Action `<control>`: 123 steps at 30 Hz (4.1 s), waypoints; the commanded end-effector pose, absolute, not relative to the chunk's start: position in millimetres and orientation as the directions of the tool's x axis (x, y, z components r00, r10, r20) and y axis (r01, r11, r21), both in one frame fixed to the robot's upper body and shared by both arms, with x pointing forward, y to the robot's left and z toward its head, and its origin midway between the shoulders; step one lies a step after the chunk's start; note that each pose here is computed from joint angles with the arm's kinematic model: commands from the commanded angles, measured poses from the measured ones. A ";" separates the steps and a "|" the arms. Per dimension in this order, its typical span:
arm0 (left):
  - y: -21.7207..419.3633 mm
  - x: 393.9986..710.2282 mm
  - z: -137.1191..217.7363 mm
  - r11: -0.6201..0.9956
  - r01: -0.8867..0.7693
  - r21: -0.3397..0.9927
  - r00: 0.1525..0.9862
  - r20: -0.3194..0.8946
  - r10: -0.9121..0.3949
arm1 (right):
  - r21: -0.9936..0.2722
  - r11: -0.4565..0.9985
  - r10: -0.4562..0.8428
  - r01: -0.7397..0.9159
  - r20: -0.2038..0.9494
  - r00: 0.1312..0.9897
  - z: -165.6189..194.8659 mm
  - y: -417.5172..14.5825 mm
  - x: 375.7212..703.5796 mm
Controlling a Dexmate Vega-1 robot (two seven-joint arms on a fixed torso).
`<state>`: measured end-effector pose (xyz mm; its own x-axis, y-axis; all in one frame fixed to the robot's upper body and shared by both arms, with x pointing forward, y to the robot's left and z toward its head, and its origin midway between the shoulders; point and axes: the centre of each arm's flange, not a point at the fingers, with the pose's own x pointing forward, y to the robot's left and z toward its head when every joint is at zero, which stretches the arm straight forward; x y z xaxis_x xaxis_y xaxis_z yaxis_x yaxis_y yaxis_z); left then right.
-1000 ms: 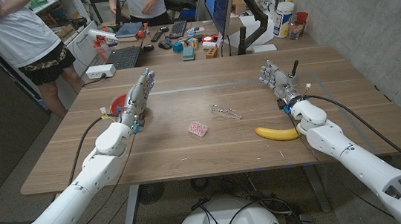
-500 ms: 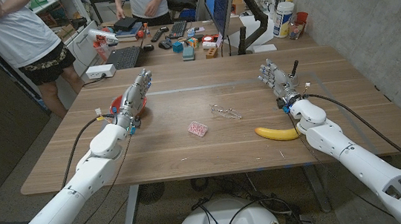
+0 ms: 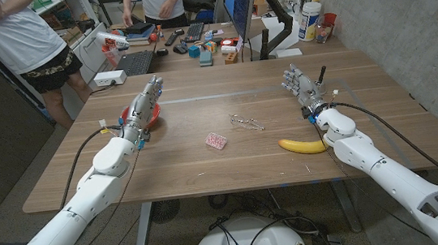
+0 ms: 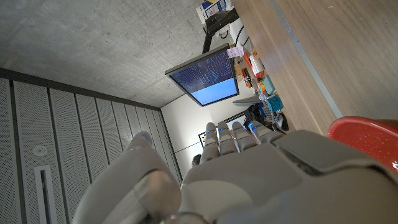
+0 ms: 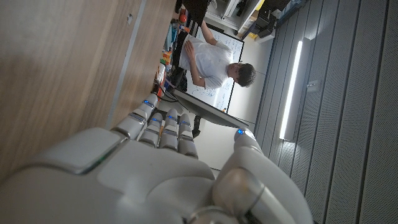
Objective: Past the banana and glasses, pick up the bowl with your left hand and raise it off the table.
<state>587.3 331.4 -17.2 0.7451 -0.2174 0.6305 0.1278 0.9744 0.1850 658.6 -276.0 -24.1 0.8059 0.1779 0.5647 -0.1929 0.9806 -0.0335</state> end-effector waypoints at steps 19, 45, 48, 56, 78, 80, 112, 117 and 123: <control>341.0 575.4 -23.3 0.970 0.087 0.226 0.756 0.620 -0.212 | -0.019 0.983 0.160 -0.183 0.579 0.799 -19.5 -284.2 660.5; 354.4 560.8 -25.6 0.968 0.043 0.246 0.737 0.647 -0.198 | -0.001 0.985 0.143 -0.175 0.580 0.802 -20.1 -283.6 665.5; 356.1 558.0 -26.2 0.968 0.034 0.249 0.737 0.648 -0.193 | 0.005 0.984 0.141 -0.176 0.581 0.802 -20.3 -283.8 666.5; 362.3 549.8 -26.8 0.969 0.004 0.247 0.734 0.657 -0.171 | 0.006 0.985 0.140 -0.175 0.576 0.805 -21.9 -285.1 669.3; 367.6 534.2 -25.0 0.949 -0.089 0.302 0.739 0.659 -0.140 | 0.011 0.984 0.139 -0.177 0.573 0.807 -23.7 -287.0 671.7; 368.4 531.9 -24.4 0.947 -0.097 0.307 0.740 0.658 -0.138 | 0.009 0.984 0.140 -0.178 0.575 0.806 -23.2 -286.9 671.8; 383.8 512.9 -12.6 0.894 -0.206 0.397 0.755 0.646 -0.113 | 0.015 0.985 0.133 -0.173 0.577 0.806 -23.0 -283.8 671.0; 388.5 508.0 -10.6 0.884 -0.228 0.408 0.755 0.647 -0.104 | 0.014 0.985 0.134 -0.173 0.577 0.806 -22.8 -281.7 671.5; 396.0 503.5 -10.4 0.881 -0.253 0.400 0.750 0.656 -0.082 | 0.015 0.985 0.135 -0.174 0.572 0.809 -24.0 -278.6 673.3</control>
